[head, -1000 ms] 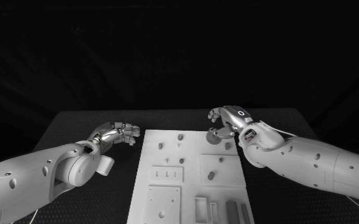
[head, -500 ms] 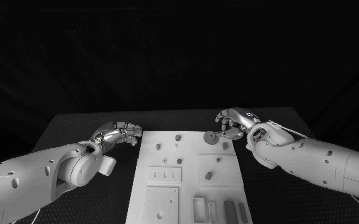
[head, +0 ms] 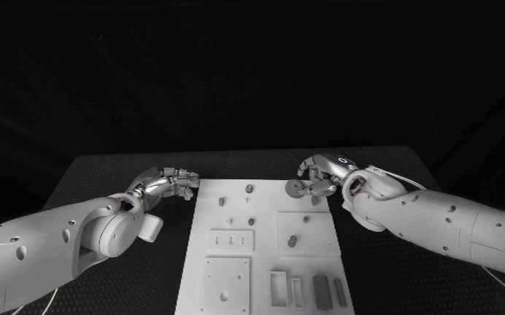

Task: Assemble the parts on the task board

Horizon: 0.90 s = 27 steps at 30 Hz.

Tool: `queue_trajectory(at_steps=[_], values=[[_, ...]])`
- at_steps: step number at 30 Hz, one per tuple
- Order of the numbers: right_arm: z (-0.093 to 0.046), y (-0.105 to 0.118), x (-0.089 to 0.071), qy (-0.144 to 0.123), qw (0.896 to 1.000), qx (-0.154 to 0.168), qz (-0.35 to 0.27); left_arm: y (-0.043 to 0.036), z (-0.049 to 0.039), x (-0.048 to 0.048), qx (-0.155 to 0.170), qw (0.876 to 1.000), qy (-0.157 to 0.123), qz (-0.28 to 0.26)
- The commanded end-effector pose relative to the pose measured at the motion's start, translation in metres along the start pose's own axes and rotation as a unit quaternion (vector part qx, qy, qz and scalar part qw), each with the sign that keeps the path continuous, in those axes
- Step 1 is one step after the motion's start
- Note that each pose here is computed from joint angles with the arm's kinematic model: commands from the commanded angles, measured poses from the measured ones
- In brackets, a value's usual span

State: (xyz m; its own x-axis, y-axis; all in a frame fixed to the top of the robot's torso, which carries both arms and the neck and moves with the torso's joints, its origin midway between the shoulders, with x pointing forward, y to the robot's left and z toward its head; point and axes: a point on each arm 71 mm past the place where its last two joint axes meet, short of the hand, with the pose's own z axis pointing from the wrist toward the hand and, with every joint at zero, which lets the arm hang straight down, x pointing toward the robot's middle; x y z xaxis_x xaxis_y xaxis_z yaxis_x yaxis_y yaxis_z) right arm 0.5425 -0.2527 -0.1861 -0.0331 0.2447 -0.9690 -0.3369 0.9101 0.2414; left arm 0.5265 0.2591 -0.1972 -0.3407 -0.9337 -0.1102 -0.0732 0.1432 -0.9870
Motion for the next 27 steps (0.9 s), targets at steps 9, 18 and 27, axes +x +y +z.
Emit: queue_trajectory(at_steps=[9,18,27], values=[[0.0038,0.0015,0.0109,0.026,1.000,0.001,-0.002,-0.0017,0.0007,0.0057,0.006,1.000,0.013,-0.004],[0.0059,0.0001,0.0123,0.028,1.000,0.004,-0.004,-0.0018,0.0004,0.0065,0.005,1.000,0.014,-0.004],[0.0073,0.0005,0.0153,0.033,0.999,0.005,-0.004,-0.0018,0.0001,0.0068,0.004,1.000,0.015,-0.004]])
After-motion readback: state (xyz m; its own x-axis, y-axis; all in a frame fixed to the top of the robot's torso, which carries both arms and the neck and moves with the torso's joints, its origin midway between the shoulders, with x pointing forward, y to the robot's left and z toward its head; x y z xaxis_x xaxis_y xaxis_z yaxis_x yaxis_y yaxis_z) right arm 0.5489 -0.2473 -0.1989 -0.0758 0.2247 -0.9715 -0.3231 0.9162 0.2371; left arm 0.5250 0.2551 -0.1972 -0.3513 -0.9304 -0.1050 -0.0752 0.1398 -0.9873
